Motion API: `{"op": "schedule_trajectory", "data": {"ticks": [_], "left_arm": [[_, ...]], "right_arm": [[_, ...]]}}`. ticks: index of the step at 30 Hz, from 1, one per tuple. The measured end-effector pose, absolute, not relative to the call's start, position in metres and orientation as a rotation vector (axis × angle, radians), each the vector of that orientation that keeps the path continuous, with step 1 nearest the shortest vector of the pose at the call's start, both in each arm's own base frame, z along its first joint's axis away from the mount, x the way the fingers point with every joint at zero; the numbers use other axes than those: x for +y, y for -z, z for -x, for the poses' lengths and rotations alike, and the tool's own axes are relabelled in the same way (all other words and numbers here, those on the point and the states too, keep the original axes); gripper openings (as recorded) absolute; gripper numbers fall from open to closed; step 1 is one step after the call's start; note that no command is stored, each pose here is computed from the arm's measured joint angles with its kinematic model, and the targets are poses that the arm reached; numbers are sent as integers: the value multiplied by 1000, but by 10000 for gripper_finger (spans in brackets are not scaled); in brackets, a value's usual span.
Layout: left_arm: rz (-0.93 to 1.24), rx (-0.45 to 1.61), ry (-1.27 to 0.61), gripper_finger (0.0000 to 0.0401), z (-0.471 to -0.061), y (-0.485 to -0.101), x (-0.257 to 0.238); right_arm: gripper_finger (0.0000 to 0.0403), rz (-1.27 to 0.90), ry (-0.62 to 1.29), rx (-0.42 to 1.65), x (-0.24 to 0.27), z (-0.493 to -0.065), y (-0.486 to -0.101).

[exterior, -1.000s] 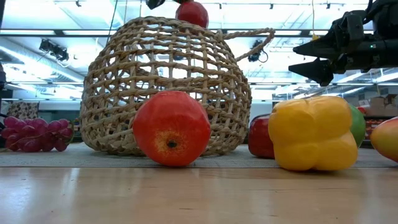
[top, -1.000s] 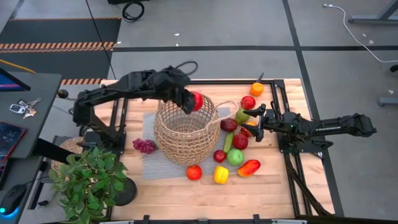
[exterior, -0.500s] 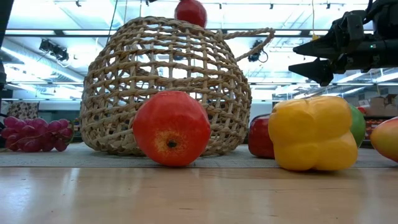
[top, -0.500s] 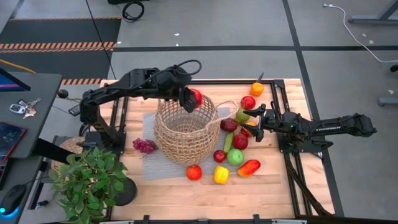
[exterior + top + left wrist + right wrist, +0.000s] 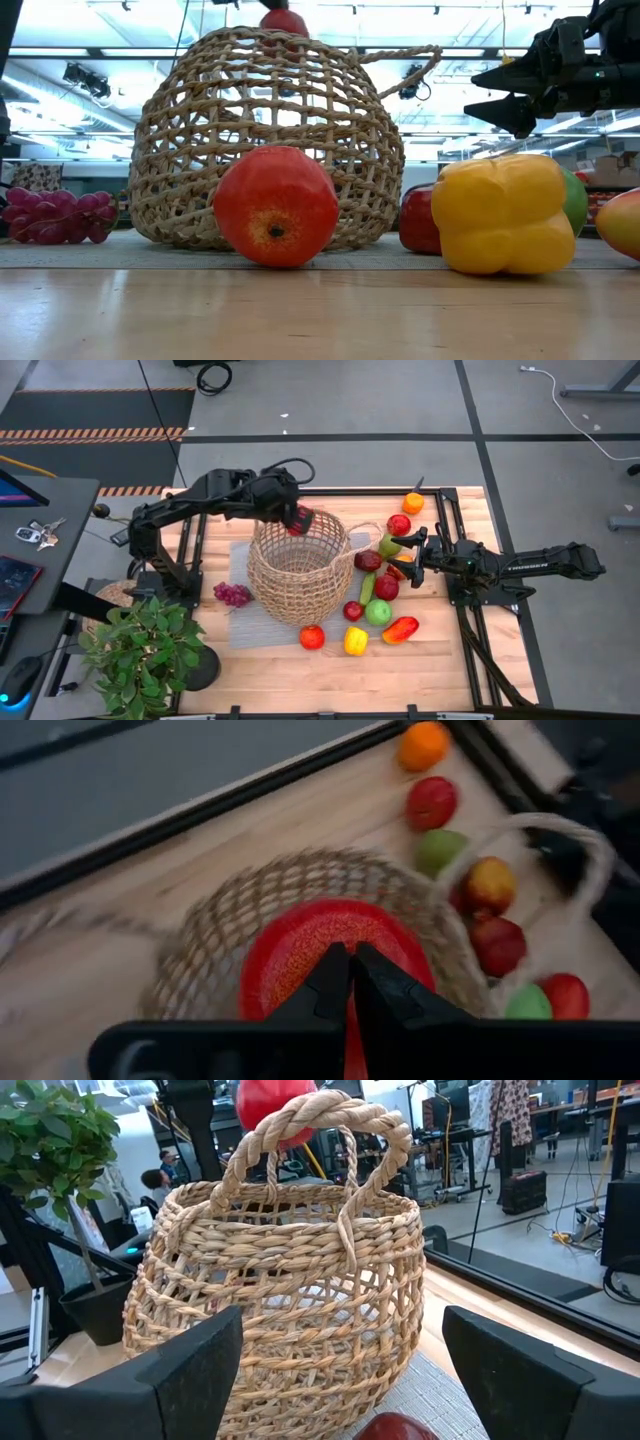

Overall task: Build produce basket
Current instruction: Put the red apple into the brown basket

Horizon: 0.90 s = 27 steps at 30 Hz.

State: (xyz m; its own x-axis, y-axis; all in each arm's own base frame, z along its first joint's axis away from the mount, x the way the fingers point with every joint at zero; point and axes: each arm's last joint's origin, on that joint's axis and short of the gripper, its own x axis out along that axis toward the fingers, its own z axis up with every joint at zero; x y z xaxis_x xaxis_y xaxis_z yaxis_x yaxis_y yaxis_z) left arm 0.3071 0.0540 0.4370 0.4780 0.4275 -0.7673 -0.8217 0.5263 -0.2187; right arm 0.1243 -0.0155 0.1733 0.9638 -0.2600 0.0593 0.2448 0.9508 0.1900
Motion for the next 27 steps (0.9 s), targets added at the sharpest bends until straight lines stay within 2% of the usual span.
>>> {"op": "schedule_trajectory", "data": {"ticks": [6,19,27], "left_arm": [[764,715,-989,11,-298,-432,48],[974,596,-1181,11,-297,-425,28],[1040,593,-1265,11,-322,-399,16]], "right_arm": [[348,-183,257,-84,-15,-124,-173],[348,-183,257,-84,-15,-124,-173],[348,-182,257,-83,-15,-124,-173]]}}
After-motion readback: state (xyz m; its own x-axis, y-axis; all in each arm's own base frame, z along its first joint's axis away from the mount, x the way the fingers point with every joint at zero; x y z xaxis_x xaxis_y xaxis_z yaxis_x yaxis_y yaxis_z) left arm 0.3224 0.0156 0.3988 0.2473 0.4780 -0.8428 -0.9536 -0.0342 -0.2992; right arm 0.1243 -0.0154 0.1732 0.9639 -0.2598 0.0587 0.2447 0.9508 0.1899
